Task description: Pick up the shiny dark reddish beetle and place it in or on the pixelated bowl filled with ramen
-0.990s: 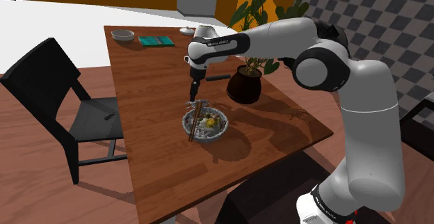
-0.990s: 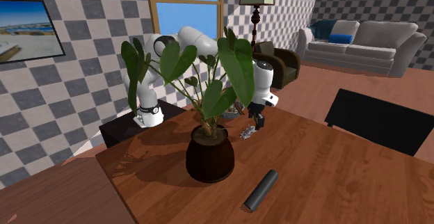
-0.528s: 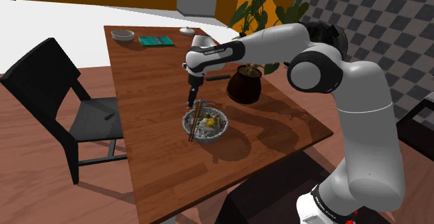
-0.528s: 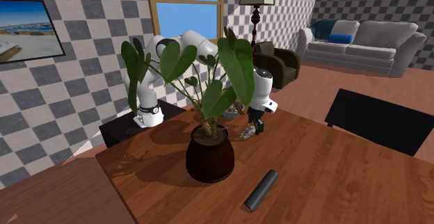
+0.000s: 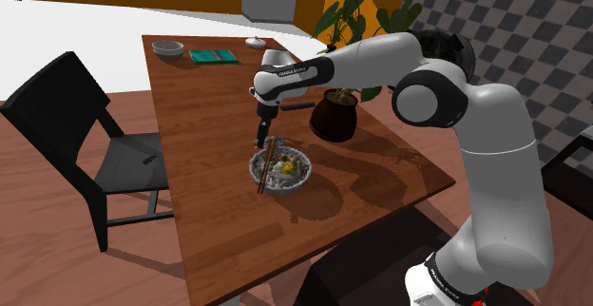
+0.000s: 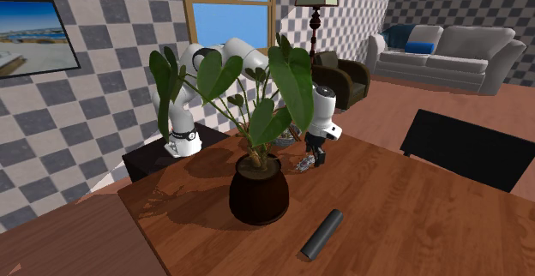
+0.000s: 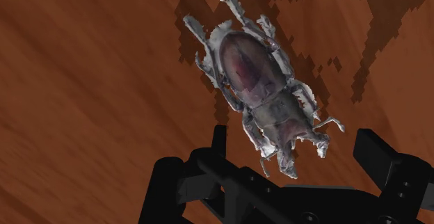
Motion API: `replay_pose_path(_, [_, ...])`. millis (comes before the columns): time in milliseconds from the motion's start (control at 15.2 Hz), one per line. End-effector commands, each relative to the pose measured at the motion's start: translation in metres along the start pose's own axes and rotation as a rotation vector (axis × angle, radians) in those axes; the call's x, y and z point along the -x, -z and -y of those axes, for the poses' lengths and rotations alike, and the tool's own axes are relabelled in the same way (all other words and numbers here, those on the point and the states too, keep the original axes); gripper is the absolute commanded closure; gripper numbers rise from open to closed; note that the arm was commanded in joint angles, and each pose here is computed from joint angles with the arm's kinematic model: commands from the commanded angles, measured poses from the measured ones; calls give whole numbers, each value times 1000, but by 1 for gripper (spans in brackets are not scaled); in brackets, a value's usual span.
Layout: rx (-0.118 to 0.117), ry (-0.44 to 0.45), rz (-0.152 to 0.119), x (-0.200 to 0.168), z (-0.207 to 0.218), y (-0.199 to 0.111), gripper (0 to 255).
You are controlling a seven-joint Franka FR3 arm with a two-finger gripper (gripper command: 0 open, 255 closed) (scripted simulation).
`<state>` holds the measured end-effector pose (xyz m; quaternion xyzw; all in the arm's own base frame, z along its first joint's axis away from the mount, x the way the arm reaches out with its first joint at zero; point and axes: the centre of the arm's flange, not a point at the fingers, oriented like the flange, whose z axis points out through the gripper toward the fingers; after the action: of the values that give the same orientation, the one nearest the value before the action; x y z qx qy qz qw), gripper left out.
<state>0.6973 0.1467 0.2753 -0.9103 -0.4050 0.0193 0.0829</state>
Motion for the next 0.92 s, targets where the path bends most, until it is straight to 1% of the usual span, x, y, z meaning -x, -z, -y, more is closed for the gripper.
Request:
replay_pose_path(0, [0,0,0,0,0,0,255])
replay_pose_path(594, [0,0,0,0,0,0,255])
replay_pose_path(858, [0,0,0,-1,4,21,255])
